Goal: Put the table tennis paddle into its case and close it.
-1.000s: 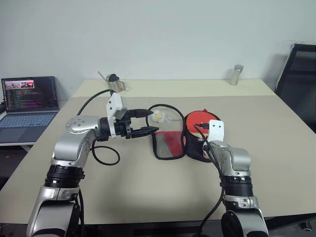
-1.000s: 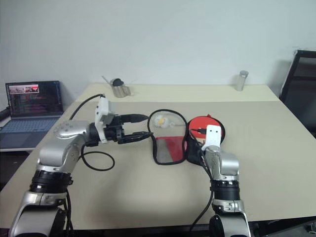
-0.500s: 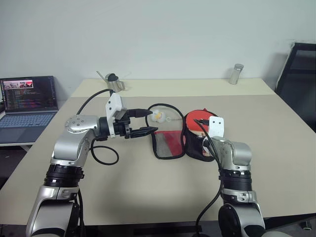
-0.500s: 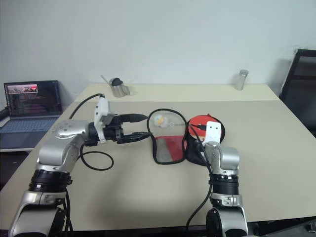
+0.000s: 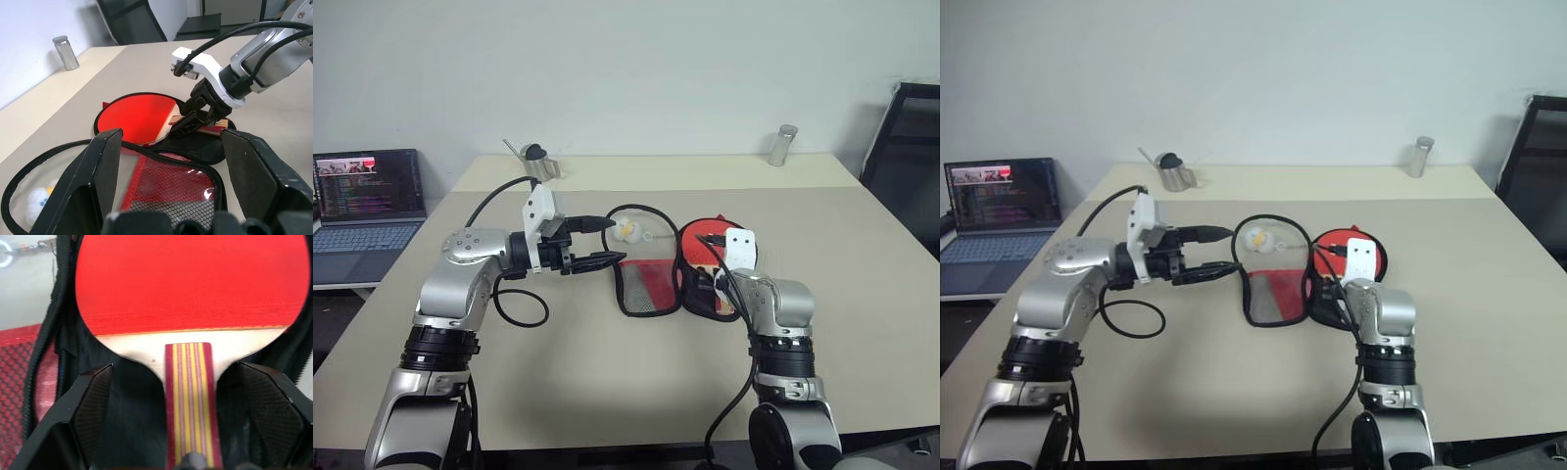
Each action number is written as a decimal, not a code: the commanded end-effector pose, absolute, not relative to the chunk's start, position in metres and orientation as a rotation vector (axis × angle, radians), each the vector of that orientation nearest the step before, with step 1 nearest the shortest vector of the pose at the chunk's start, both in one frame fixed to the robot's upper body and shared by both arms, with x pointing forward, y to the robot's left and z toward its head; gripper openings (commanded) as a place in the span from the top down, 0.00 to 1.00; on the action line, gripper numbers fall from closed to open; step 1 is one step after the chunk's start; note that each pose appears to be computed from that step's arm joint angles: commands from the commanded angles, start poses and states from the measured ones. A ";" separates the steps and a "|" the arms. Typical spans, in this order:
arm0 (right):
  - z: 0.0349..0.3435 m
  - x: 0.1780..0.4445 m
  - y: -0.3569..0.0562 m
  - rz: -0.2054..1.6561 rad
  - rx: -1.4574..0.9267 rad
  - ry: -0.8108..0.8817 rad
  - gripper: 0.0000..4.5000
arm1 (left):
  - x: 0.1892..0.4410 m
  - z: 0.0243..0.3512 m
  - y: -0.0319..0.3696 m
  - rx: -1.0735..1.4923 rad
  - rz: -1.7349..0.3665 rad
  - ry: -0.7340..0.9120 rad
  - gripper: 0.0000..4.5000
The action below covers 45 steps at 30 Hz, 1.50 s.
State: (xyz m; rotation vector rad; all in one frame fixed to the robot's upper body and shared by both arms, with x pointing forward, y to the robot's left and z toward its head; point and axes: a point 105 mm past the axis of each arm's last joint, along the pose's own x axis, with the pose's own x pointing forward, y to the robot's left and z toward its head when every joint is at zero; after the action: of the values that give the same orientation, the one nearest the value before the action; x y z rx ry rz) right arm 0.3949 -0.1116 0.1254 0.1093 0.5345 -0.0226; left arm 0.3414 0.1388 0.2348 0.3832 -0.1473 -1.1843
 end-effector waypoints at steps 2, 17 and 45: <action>0.151 0.397 -0.112 -0.019 0.107 0.446 0.01 | 0.340 0.245 0.141 0.402 -1.164 -0.192 0.23; 0.214 0.353 -0.098 0.500 -0.004 0.152 0.01 | 0.361 0.218 0.191 0.298 -0.875 -0.121 0.23; 0.251 0.288 -0.142 0.906 -0.221 0.088 0.99 | 0.418 0.136 0.183 0.385 -0.825 0.143 0.23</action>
State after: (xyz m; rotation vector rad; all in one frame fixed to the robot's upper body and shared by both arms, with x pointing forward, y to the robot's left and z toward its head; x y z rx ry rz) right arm 0.2939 -0.1424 0.2377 -0.1946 0.1518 0.8937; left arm 0.4152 0.1836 0.1290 0.3417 0.1640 -0.8207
